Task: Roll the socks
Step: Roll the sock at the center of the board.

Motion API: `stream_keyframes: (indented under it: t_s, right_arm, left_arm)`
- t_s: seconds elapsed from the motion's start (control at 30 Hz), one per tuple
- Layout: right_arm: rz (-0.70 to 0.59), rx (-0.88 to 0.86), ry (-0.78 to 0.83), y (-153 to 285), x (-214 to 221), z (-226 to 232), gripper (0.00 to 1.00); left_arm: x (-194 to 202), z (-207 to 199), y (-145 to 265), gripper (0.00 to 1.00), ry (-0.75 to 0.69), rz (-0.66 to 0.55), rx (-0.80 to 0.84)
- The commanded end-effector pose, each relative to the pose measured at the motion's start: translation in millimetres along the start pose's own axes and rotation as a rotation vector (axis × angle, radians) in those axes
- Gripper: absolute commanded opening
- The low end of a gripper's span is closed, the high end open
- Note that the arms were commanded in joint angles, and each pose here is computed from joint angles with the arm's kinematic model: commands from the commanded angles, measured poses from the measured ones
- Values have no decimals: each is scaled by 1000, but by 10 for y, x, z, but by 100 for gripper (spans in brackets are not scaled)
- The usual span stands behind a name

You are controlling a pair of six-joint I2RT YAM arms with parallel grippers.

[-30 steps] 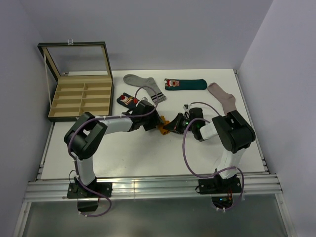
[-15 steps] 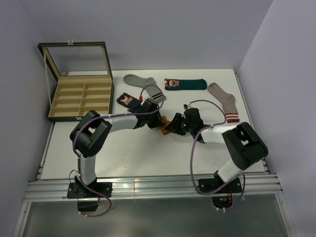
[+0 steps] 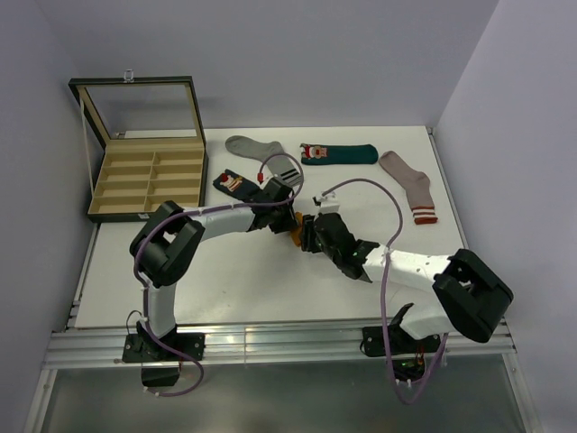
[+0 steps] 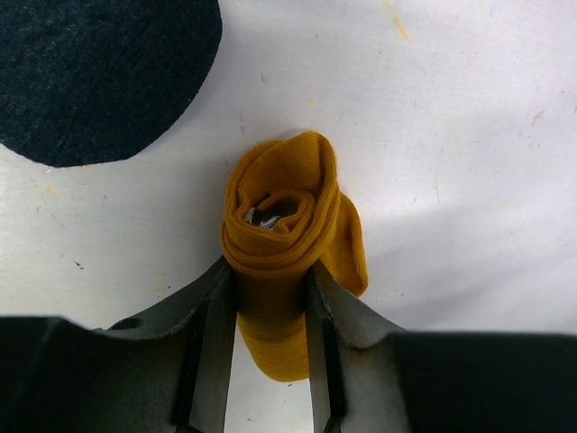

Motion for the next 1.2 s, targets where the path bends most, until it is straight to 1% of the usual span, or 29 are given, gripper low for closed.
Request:
stream_keyframes:
  t_s: [0.0, 0.2, 0.27, 0.4, 0.53, 0.7, 0.83, 1.03, 1.07, 1.13, 1.17]
  right_arm:
    - [-127, -17, 124, -14, -217, 155, 49]
    - [-123, -49, 214, -135, -76, 331, 49]
    - [-113, -36, 238, -194, 5, 329, 49]
    - [-141, 19, 257, -257, 64, 264, 49]
    - [-169, 68, 283, -288, 77, 224, 49]
    - [-200, 30, 293, -207, 40, 343, 51]
    - [-210, 43, 306, -220, 17, 362, 52]
    - [-170, 91, 331, -366, 147, 299, 54]
    - [-143, 123, 351, -407, 233, 216, 54]
    - [-129, 165, 341, -446, 296, 137, 54]
    - [-94, 198, 360, -469, 397, 37, 54]
  left_arm:
    - [278, 365, -45, 32, -70, 92, -150]
    - [275, 350, -31, 32, -71, 97, -146]
    - [276, 349, -37, 32, -69, 101, -144]
    - [282, 342, -35, 32, -72, 105, -140]
    - [287, 341, -34, 32, -75, 110, -139]
    - [300, 336, -31, 32, -74, 114, -138]
    - [312, 331, -39, 31, -69, 119, -134]
    - [299, 317, -28, 31, -71, 119, -132]
    - [295, 313, -27, 31, -71, 117, -130]
    - [316, 321, -27, 31, -69, 123, -130]
    - [324, 323, -32, 31, -66, 125, -130]
Point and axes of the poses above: each gripper's point midway between its finger pads, its own y axis back along the fingers, its own z axis along the line the jaws close on, x = y × z, the point moved 1 cm from there along y, back along the fingers, and after that the axes turned 14 degrees about -y, right-handed, at the moved point
